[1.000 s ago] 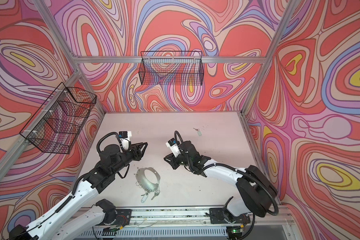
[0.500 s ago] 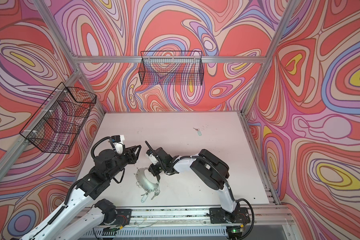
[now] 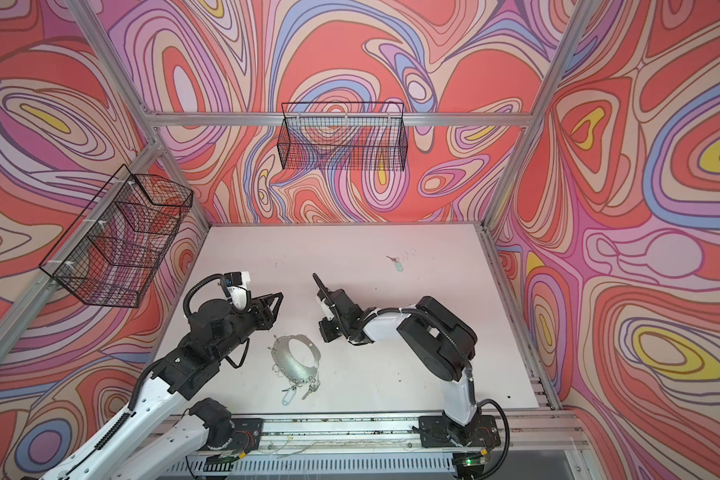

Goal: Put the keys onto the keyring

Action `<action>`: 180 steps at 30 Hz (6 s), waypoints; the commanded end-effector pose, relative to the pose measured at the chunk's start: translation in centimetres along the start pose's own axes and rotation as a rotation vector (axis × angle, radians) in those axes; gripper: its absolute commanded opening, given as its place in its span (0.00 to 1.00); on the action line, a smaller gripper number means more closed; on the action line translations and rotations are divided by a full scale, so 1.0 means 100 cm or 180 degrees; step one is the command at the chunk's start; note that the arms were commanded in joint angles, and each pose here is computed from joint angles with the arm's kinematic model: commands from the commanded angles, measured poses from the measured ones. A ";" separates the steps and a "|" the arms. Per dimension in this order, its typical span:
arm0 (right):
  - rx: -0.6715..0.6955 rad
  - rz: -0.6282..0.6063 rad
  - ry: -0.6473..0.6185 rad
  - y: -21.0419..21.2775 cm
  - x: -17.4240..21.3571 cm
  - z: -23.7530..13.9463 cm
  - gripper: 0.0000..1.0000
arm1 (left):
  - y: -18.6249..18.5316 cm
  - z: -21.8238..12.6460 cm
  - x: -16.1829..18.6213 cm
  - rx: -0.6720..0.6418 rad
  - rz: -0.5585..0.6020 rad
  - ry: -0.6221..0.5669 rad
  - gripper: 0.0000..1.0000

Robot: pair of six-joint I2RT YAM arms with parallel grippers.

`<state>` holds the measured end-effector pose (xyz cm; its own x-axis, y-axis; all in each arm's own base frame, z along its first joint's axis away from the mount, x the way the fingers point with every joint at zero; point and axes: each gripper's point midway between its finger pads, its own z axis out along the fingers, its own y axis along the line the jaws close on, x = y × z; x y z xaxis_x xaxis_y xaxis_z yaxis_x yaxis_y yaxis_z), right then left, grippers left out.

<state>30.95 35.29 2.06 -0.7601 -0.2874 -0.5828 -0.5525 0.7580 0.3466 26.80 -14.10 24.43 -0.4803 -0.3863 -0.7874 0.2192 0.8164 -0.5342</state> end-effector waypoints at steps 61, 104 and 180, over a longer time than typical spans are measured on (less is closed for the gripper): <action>-0.0145 -0.0644 0.0737 0.002 -0.019 -0.048 0.40 | -0.012 -0.013 0.001 0.0338 -0.0074 -0.0105 0.39; -0.0369 -0.0777 0.1144 0.018 0.009 -0.022 0.30 | -0.010 -0.016 0.001 0.0337 -0.0055 -0.0164 0.39; 0.0360 -0.0187 -0.0042 -0.034 0.040 -0.096 0.25 | 0.016 0.112 0.208 -0.0140 -0.0189 0.2622 0.26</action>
<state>26.18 25.72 4.85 -0.7337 -0.3519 -0.5813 -0.5551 0.8038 0.2140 26.50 -25.86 3.98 -0.9631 -0.0257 -0.2680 0.1383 0.8069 -0.5743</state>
